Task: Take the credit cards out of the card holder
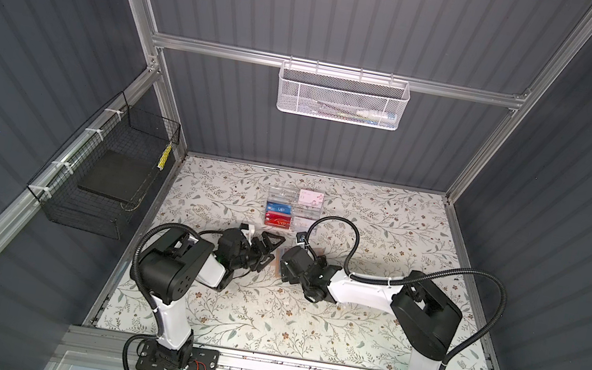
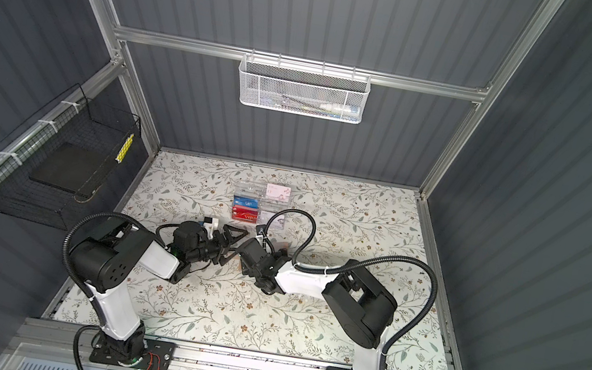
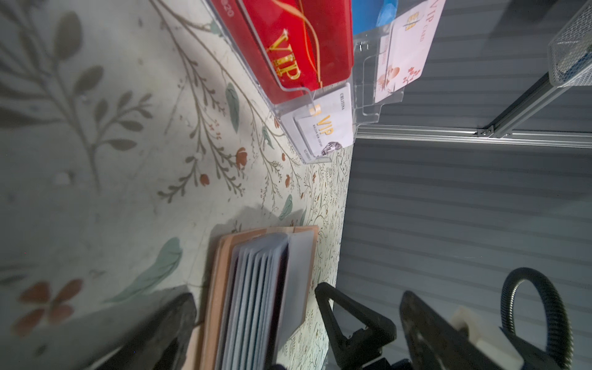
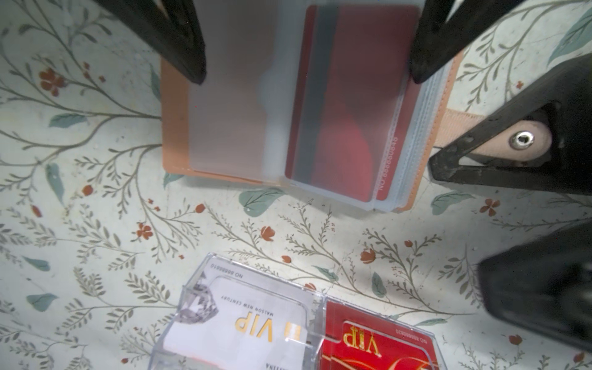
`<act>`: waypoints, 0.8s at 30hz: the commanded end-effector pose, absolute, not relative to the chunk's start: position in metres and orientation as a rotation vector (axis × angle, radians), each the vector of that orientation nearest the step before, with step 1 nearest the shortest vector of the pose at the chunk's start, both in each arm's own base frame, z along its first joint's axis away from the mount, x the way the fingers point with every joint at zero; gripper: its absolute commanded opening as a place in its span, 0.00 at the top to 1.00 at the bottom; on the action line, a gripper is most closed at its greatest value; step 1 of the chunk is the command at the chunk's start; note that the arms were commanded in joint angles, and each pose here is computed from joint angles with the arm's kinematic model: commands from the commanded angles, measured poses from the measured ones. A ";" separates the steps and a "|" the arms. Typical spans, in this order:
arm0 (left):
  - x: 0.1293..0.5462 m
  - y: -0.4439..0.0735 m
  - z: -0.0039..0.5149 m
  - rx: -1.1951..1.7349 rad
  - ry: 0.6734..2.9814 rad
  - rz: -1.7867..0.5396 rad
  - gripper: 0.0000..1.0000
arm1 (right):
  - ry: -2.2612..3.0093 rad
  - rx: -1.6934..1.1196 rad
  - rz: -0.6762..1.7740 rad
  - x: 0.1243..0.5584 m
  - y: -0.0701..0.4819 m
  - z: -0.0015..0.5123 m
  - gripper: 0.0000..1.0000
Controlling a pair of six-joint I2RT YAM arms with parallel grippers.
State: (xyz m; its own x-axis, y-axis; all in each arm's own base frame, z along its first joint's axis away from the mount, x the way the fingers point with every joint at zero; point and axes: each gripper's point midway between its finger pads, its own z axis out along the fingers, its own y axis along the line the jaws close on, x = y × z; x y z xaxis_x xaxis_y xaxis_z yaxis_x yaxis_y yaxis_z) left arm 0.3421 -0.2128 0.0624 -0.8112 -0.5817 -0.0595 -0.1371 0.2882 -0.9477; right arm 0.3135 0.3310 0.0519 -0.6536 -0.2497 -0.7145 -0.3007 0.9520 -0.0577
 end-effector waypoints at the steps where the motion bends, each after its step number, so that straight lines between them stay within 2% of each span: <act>1: 0.320 -0.198 0.009 -0.828 2.331 -1.426 0.00 | 2.305 -0.365 -0.014 0.317 0.308 0.057 0.01; 24: 0.322 -0.197 -0.002 -0.854 2.319 -1.453 0.00 | 2.302 -0.304 -0.022 0.320 0.271 0.066 0.01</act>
State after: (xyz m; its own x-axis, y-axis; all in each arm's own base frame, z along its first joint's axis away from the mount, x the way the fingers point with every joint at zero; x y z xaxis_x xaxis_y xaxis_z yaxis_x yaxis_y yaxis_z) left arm 0.3464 -0.2120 0.0611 -0.8102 -0.5834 -0.0559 -0.1111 0.2466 -0.9627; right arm 0.3209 0.2889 0.0719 -0.6467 -0.1967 -0.7369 -0.2327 0.9710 -0.0550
